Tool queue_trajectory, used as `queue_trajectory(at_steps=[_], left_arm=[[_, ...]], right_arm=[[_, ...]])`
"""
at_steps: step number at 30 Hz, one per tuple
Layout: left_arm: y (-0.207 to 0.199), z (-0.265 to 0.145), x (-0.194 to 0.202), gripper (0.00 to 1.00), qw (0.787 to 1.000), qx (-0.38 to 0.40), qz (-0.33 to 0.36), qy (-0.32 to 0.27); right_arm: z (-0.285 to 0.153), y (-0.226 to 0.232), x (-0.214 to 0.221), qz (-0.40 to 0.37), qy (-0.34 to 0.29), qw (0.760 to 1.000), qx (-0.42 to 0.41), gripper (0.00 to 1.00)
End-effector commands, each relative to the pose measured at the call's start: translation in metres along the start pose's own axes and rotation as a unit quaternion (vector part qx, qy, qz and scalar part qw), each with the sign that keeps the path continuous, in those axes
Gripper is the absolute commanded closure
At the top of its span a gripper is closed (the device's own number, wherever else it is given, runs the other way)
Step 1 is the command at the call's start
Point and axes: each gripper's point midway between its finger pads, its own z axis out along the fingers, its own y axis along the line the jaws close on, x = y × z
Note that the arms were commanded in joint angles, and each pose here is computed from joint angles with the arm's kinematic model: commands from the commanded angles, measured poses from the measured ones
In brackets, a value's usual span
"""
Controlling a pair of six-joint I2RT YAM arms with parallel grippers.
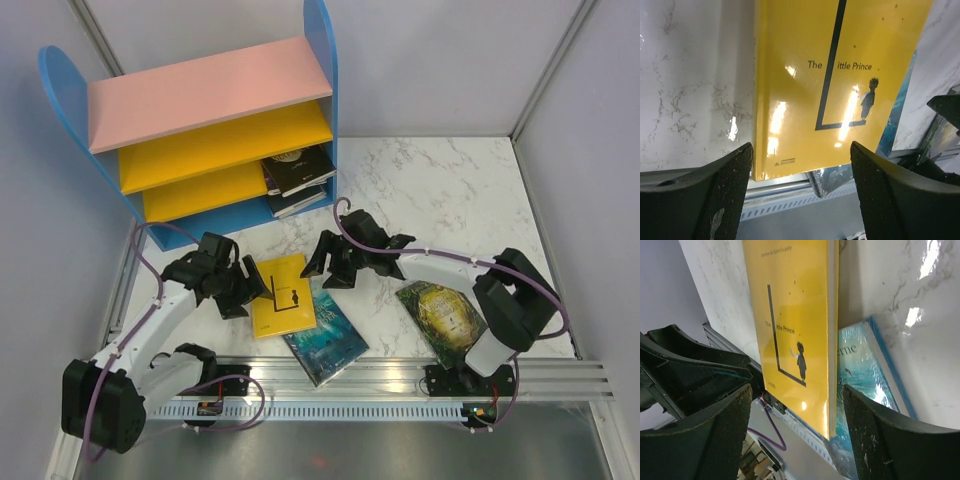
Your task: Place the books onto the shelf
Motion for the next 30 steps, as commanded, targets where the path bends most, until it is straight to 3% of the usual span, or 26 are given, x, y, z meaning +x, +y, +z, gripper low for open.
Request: queue_trajectory(at_steps=[1, 10, 20, 21, 22, 23, 24, 26, 30], left_arm=[[-0.001, 0.011, -0.023, 0.18, 0.999, -0.012, -0.015, -0.043], [0.023, 0.050, -0.027, 0.18, 0.998, -0.062, -0.019, -0.024], [0.014, 0.074, -0.023, 0.19, 1.000, -0.011, -0.018, -0.006], [0.010, 0.075, -0.022, 0.20, 1.000, -0.001, -0.017, 0.001], [0.004, 0.076, -0.022, 0.20, 1.000, 0.012, -0.013, 0.003], [0.003, 0.076, -0.024, 0.20, 1.000, 0.015, -0.012, 0.000], [-0.002, 0.075, -0.023, 0.20, 1.000, 0.028, -0.009, 0.005], [-0.010, 0.074, -0.025, 0.20, 0.999, 0.050, 0.000, 0.000], [-0.030, 0.062, -0.027, 0.20, 0.994, 0.104, 0.016, -0.009]], right_arm=[[0.011, 0.025, -0.013, -0.039, 0.002, 0.999, -0.030, 0.23], [0.060, 0.006, -0.026, -0.049, 0.024, 0.998, 0.012, 0.25], [0.095, -0.028, -0.024, -0.051, 0.054, 0.995, 0.059, 0.29], [0.095, -0.027, -0.022, -0.049, 0.056, 0.996, 0.055, 0.34], [0.095, -0.027, -0.020, -0.045, 0.058, 0.996, 0.048, 0.47], [0.094, -0.025, -0.021, -0.046, 0.057, 0.996, 0.046, 0.47], [0.094, -0.023, -0.018, -0.042, 0.059, 0.997, 0.037, 0.57], [0.093, -0.015, -0.018, -0.036, 0.061, 0.997, 0.014, 0.65], [0.088, 0.015, -0.020, -0.035, 0.055, 0.996, -0.053, 0.96]])
